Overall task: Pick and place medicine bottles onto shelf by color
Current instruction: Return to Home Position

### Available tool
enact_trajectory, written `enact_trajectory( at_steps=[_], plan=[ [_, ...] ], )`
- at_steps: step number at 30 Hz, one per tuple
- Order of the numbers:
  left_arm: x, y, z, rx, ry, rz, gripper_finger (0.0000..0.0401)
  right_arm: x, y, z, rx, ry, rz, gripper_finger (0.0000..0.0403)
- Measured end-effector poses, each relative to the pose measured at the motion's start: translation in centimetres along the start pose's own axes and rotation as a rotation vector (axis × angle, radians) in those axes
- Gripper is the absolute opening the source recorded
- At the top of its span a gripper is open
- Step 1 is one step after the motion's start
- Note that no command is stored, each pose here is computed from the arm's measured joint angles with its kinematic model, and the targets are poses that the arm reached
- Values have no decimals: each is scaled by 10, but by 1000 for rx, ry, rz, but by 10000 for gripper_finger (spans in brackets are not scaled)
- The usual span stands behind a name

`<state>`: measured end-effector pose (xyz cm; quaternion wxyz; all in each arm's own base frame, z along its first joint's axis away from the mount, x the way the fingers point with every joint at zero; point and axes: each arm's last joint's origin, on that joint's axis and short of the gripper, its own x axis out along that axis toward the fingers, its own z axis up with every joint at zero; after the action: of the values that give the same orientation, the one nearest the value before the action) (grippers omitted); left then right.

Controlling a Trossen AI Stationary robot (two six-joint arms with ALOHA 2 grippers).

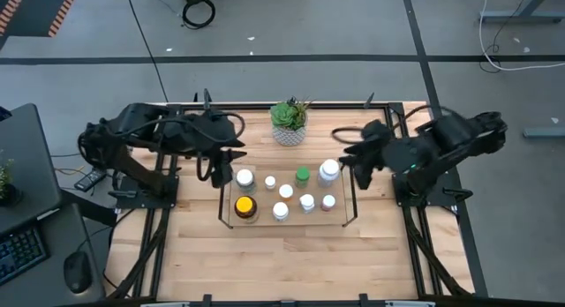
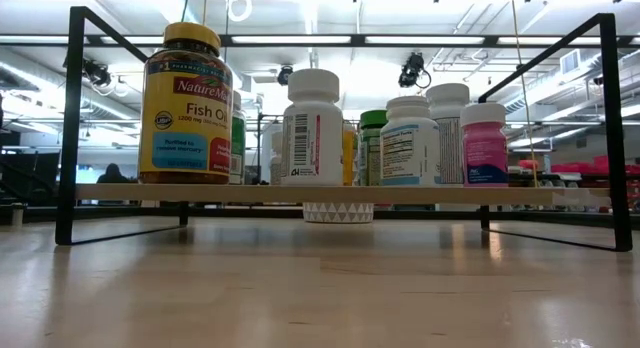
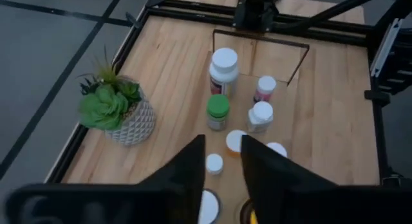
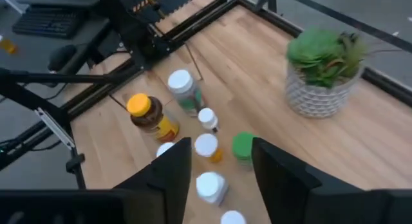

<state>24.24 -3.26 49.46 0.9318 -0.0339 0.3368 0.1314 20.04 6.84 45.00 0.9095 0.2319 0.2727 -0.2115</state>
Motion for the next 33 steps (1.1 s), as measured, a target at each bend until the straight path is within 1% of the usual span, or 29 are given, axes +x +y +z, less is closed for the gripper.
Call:
enact_trajectory(
  at_steps=[3,6,7,11,13,16,21,23,27,30,33],
  plan=[
    [2,4,-17,-35,-33,-6,62,-15,-13,1,-8,-4,2,154],
    [4,11,-41,-90,-94,-26,16,-26,-24,2,-27,-8,7,137],
    [4,13,-50,-109,-129,-37,9,-30,-27,1,-30,-11,6,131],
    [0,27,-84,-184,-297,-77,15,-41,-42,-5,-15,-64,-8,108],
    [-4,33,-100,-240,-400,-106,17,-41,-48,-13,-6,-87,-12,97],
    [-11,42,-123,-267,-527,-139,7,-37,-57,-28,12,-106,15,80],
    [-10,53,-165,-312,-651,-178,8,-20,-74,-59,93,-165,124,49],
    [-8,57,-180,-357,-691,-195,5,-12,-81,-73,143,-205,173,36],
    [-3,62,-204,-409,-729,-253,5,3,-103,-101,222,-269,235,10],
    [1,65,-222,-431,-739,-268,4,10,-120,-119,284,-315,276,7],
    [-2,70,-235,-462,-822,-295,4,13,-136,-132,349,-377,313,17]
  ],
)
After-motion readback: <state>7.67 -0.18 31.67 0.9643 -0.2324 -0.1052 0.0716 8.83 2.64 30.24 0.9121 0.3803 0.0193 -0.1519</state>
